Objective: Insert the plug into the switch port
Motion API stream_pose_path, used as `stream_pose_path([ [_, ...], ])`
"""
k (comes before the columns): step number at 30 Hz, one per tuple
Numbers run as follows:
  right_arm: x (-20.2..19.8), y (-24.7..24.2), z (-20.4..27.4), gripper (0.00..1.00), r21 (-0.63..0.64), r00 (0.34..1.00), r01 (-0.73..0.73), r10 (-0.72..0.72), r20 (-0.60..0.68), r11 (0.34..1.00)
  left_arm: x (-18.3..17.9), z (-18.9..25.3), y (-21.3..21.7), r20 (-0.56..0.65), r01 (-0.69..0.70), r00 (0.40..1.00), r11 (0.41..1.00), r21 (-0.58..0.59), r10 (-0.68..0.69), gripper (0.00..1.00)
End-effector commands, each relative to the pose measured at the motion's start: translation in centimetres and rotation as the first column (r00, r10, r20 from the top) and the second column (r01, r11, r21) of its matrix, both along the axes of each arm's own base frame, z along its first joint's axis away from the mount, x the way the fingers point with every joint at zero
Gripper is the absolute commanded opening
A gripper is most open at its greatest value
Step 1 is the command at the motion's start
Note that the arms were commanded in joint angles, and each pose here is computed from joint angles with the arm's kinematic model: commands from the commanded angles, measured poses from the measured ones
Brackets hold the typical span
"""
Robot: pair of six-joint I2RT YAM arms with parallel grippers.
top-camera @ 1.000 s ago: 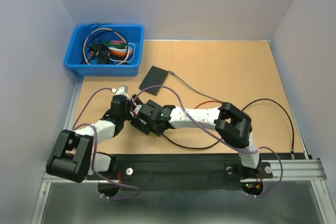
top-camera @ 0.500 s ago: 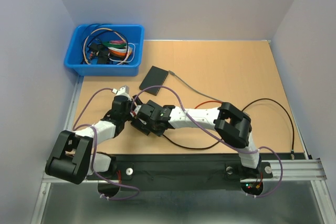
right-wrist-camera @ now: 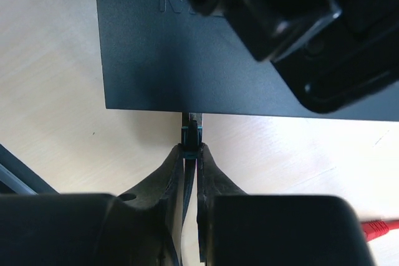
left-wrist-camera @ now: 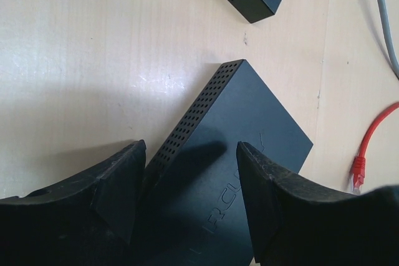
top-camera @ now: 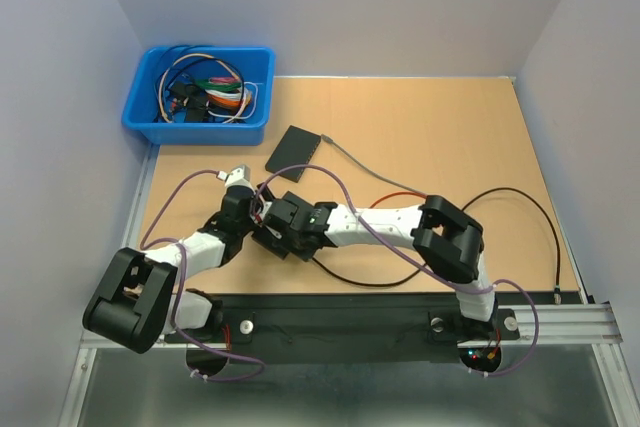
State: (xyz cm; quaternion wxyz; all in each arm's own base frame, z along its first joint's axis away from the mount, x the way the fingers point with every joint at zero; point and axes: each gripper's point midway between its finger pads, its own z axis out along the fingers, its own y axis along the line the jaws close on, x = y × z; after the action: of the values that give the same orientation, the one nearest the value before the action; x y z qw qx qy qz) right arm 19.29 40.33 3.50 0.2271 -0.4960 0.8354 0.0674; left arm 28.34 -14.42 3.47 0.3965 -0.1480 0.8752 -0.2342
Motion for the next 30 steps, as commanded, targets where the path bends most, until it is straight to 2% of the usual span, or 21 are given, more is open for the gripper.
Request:
stream_pose_path([
  [1, 3.9, 9.3, 11.1, 0.0, 0.503, 0.971, -0.073, -0.053, 0.233, 0.861, -4.9, -1.9, -4.1, -0.145, 0.144, 0.976, 0.981, -0.127, -0.162, 0.69],
  [4, 3.8, 9.2, 13.1, 0.0, 0.604, 0.961, -0.1, -0.08, 0.264, 0.79, -5.6, -2.1, -4.6, -0.153, 0.159, 0.971, 0.976, -0.151, -0.182, 0.69],
  [9, 4.5, 8.4, 14.8, 0.0, 0.689, 0.947, -0.128, -0.119, 0.299, 0.713, -6.4, -2.2, -5.1, -0.155, 0.178, 0.966, 0.965, -0.193, -0.209, 0.69],
  [16, 3.5, 8.9, 16.6, 0.01, 0.752, 0.946, -0.224, -0.046, 0.32, 0.62, -6.8, -1.6, -5.8, -0.132, 0.228, 0.956, 0.949, -0.218, -0.261, 0.68],
  [22, 5.6, 9.2, 17.4, 0.0, 0.748, 0.929, -0.248, -0.069, 0.364, 0.615, -8.3, -1.9, -6.2, -0.148, 0.266, 0.94, 0.933, -0.244, -0.307, 0.68],
  [26, 9.1, 8.3, 19.0, 0.0, 0.8, 0.922, -0.147, -0.213, 0.324, 0.582, -9.4, -2.6, -6.1, -0.174, 0.265, 0.934, 0.932, -0.246, -0.312, 0.68],
  [30, 10.8, 8.8, 19.4, 0.01, 0.821, 0.913, -0.091, -0.281, 0.294, 0.564, -10.2, -2.8, -6.4, -0.185, 0.252, 0.935, 0.935, -0.251, -0.302, 0.68],
])
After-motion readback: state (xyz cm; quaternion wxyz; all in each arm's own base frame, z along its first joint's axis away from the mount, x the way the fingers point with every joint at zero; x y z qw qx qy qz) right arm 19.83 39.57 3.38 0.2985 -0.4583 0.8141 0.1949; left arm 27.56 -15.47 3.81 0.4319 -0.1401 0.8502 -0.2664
